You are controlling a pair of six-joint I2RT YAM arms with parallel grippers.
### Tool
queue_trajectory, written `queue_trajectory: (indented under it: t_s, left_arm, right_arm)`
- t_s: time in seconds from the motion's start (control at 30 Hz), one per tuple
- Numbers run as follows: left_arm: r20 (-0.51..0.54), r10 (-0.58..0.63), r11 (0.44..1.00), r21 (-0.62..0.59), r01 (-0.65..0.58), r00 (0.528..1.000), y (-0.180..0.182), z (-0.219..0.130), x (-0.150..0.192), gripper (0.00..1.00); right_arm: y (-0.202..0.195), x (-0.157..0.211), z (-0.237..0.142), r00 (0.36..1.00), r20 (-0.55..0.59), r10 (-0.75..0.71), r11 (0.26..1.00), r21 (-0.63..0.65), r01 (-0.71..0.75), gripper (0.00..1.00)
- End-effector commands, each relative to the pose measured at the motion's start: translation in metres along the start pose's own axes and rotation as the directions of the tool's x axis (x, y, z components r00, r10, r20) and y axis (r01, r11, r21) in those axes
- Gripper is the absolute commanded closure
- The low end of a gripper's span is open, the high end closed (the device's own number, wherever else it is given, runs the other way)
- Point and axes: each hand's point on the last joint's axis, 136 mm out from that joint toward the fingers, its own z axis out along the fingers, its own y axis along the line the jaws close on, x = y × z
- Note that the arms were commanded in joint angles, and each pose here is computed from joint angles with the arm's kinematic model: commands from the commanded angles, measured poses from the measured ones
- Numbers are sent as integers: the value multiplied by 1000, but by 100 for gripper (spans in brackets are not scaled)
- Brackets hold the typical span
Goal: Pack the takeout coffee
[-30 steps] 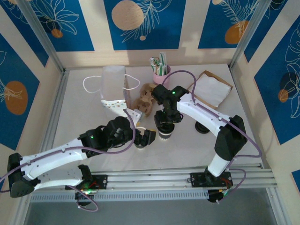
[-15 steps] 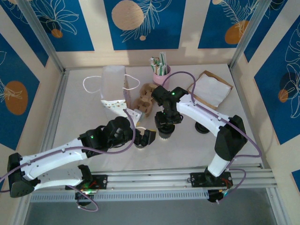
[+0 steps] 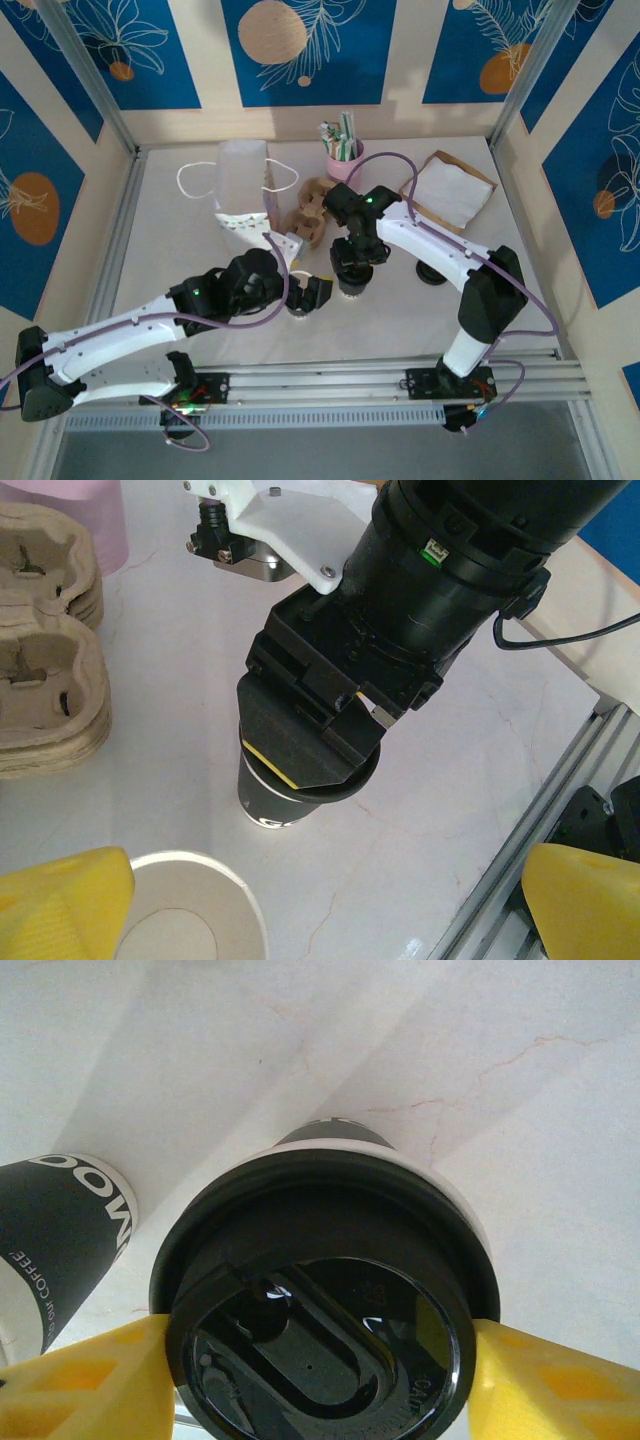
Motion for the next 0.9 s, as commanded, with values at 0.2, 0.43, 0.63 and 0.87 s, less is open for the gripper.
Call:
queue_trajectory:
  t_s: [0.2, 0.43, 0.63, 0.87]
  left_arm:
    - [13, 28, 999, 16, -28, 1000, -5, 0, -2, 0]
    - [13, 29, 999, 16, -29, 999, -5, 1, -3, 0]
    - [10, 30, 999, 16, -30, 1000, -5, 2, -2, 0]
    - [7, 26, 1000, 12, -26, 1000, -4, 2, 0, 0]
  right_arm:
    - [0, -1, -6, 1000, 8, 12, 1000, 13, -12, 34]
    - [0, -5, -17, 999, 48, 15, 1000, 3, -15, 34]
    - [0, -5, -13, 999, 38, 18, 1000, 2, -18, 34]
    - [3, -1, -2, 1000, 5, 16, 1000, -7, -16, 34]
